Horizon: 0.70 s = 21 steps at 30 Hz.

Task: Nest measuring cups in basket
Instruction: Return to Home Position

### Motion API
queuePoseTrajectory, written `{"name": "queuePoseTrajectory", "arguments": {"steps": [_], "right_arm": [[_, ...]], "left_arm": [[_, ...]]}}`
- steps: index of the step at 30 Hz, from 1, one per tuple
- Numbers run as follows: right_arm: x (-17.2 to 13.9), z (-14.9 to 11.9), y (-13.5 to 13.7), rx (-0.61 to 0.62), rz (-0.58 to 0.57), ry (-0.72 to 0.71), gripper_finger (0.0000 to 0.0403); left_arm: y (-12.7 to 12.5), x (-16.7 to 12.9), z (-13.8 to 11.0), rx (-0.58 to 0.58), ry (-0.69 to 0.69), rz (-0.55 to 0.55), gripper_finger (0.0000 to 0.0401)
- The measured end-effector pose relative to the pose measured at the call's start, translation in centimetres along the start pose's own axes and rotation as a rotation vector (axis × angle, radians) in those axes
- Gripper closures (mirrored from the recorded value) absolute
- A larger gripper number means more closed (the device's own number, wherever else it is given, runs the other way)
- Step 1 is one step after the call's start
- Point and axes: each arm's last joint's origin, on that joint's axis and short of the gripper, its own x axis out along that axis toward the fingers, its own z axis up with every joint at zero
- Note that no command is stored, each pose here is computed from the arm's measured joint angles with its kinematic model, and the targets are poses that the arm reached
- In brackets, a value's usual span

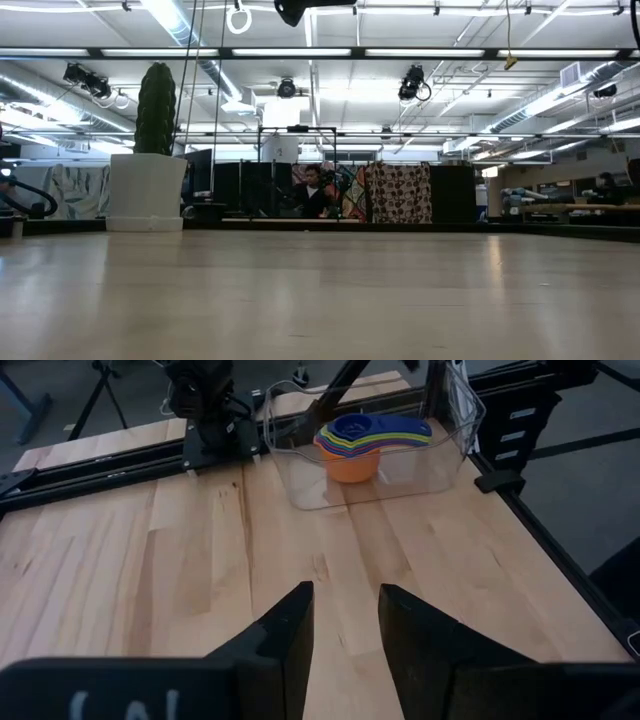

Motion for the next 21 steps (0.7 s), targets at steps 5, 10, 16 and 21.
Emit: {"name": "queuePoseTrajectory", "arguments": {"steps": [5, 10, 16, 21], "right_arm": [[3.2, 0.0, 1.2, -0.116, 0.025, 0.075, 0.0403], [6.8, -0.3, 2.9, -0.21, 0.101, 0.118, 0.0403], [10.1, -0.5, 3.5, -0.21, 0.105, 0.111, 0.0403], [11.3, -0.6, 4.0, -0.208, 0.143, 0.122, 0.0403]], "left_arm": [[0.0, 0.0, 0.0, 0.001, 0.004, 0.0, 0.028], [0.0, 0.0, -0.1, 0.002, 0.016, -0.002, 0.028], [-0.1, 0.0, -0.1, 0.003, 0.015, -0.004, 0.028], [-0.1, 0.0, -0.1, 0.003, 0.016, -0.003, 0.028]]}}
